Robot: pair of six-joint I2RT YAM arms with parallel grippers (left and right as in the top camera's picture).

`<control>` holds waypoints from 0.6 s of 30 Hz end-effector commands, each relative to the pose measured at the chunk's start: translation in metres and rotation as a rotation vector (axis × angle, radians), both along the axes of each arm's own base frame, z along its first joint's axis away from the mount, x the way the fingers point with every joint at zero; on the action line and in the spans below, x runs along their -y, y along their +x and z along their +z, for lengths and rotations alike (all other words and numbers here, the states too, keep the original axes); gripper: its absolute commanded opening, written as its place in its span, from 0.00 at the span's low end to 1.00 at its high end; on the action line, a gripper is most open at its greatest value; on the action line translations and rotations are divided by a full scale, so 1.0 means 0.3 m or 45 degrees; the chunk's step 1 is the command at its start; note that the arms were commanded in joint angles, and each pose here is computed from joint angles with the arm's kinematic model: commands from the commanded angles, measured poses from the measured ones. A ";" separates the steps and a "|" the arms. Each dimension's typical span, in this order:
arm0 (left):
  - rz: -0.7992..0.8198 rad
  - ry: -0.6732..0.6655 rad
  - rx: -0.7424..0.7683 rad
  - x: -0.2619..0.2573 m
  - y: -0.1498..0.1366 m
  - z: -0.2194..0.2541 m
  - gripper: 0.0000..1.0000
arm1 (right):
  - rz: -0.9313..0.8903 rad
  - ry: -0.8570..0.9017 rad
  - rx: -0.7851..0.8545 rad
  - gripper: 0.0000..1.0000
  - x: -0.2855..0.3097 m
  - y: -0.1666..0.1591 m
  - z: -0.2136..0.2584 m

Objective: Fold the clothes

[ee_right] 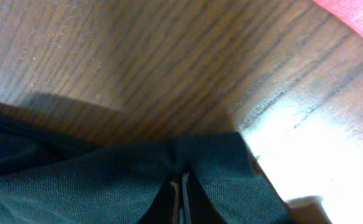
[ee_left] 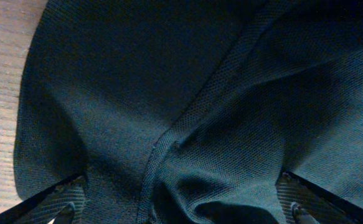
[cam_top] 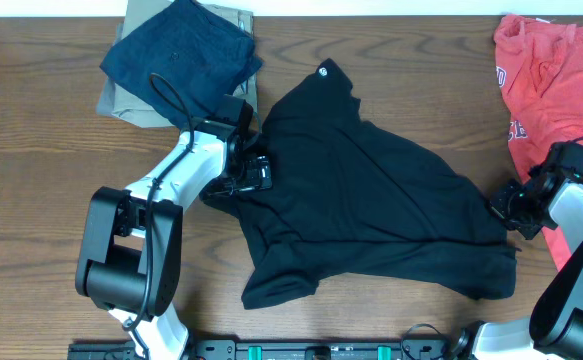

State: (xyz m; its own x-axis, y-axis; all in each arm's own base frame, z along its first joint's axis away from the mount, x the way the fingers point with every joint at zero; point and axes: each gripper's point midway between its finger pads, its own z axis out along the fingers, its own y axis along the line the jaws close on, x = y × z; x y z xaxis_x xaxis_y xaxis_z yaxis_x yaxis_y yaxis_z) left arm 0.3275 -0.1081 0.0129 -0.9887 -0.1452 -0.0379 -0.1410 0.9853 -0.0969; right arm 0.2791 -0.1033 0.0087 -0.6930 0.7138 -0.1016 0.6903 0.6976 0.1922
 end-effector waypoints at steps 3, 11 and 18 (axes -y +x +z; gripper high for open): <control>0.003 0.010 0.000 -0.006 -0.004 -0.002 0.98 | 0.015 0.002 0.026 0.01 -0.015 0.019 -0.008; 0.003 0.010 0.000 -0.006 -0.004 -0.002 0.98 | 0.003 -0.054 0.274 0.01 0.057 0.222 0.161; 0.003 0.008 0.010 -0.004 0.002 -0.001 0.98 | -0.023 -0.146 0.504 0.01 0.136 0.394 0.398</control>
State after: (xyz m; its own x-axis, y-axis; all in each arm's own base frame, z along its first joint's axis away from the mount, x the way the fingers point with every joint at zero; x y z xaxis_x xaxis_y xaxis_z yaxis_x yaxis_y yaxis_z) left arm 0.3286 -0.1084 0.0130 -0.9885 -0.1453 -0.0421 -0.1406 0.9851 -0.0988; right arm 0.3802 -0.1387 0.1036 -0.6126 0.6861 -0.3925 0.6000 0.7269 0.3341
